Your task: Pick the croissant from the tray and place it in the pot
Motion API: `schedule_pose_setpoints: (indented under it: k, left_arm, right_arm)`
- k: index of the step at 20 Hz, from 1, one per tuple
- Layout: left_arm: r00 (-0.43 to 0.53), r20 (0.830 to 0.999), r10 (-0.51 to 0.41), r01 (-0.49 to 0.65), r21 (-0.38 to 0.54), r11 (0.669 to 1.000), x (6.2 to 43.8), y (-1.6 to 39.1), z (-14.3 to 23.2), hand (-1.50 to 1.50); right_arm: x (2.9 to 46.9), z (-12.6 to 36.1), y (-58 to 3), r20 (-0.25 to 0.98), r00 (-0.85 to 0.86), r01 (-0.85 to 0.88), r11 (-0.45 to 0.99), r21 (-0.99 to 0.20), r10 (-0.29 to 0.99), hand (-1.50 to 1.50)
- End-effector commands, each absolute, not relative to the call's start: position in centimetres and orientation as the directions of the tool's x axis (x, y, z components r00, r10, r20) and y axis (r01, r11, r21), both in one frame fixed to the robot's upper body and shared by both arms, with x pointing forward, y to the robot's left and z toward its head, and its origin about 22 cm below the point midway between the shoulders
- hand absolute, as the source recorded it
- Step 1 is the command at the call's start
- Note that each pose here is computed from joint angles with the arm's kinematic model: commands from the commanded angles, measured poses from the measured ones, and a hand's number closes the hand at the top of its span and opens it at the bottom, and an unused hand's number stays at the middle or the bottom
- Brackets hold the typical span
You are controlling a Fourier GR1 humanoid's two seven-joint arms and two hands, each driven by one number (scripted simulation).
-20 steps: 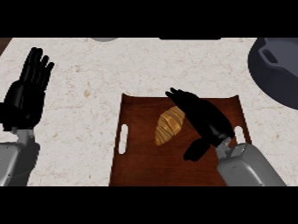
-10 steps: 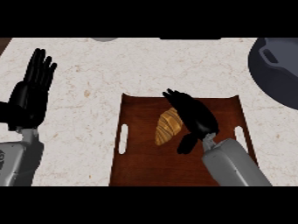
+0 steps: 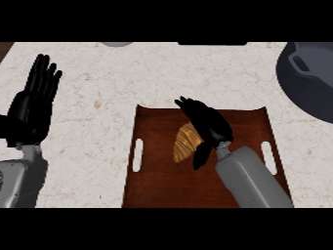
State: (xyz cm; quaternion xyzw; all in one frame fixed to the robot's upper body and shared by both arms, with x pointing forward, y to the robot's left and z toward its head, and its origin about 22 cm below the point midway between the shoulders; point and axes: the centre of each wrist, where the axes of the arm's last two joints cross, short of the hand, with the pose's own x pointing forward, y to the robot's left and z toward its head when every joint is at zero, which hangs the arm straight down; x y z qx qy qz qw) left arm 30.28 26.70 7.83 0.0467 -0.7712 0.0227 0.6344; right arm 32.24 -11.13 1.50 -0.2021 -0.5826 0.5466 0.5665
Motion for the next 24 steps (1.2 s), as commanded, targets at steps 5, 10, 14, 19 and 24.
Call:
schedule_pose_setpoints:
  k: [5, 10, 14, 19, 24]
  left_arm:
    - [-0.196, 0.98, -0.035, -0.098, 0.016, 0.995, 30.4, 24.6, 10.0, 0.0]
    - [-0.201, 0.979, -0.015, -0.079, -0.001, 0.997, 30.3, 25.7, 8.0, 0.0]
    - [-0.207, 0.977, -0.051, -0.092, 0.032, 0.995, 30.4, 26.8, 8.4, 0.0]
    - [-0.198, 0.979, -0.046, -0.138, 0.018, 0.99, 30.4, 25.9, 7.0, 0.0]
    - [-0.176, 0.983, -0.042, -0.081, 0.029, 0.996, 29.9, 26.0, 6.7, 0.0]
  right_arm:
    - [32.0, 1.2, -8.3, 0.395, -0.45, -0.374, 0.232, -0.898, 0.801, 1.5]
    - [31.3, -1.0, -9.0, 0.387, -0.488, -0.341, 0.237, -0.91, 0.782, 1.5]
    - [30.2, -2.4, -8.1, 0.356, -0.474, -0.314, 0.224, -0.923, 0.805, 1.5]
    - [30.1, 4.4, -7.7, 0.275, -0.437, -0.12, 0.247, -0.961, 0.856, 1.5]
    - [35.9, 7.5, -10.0, 0.338, -0.113, -0.013, 0.338, -0.941, 0.935, 1.5]
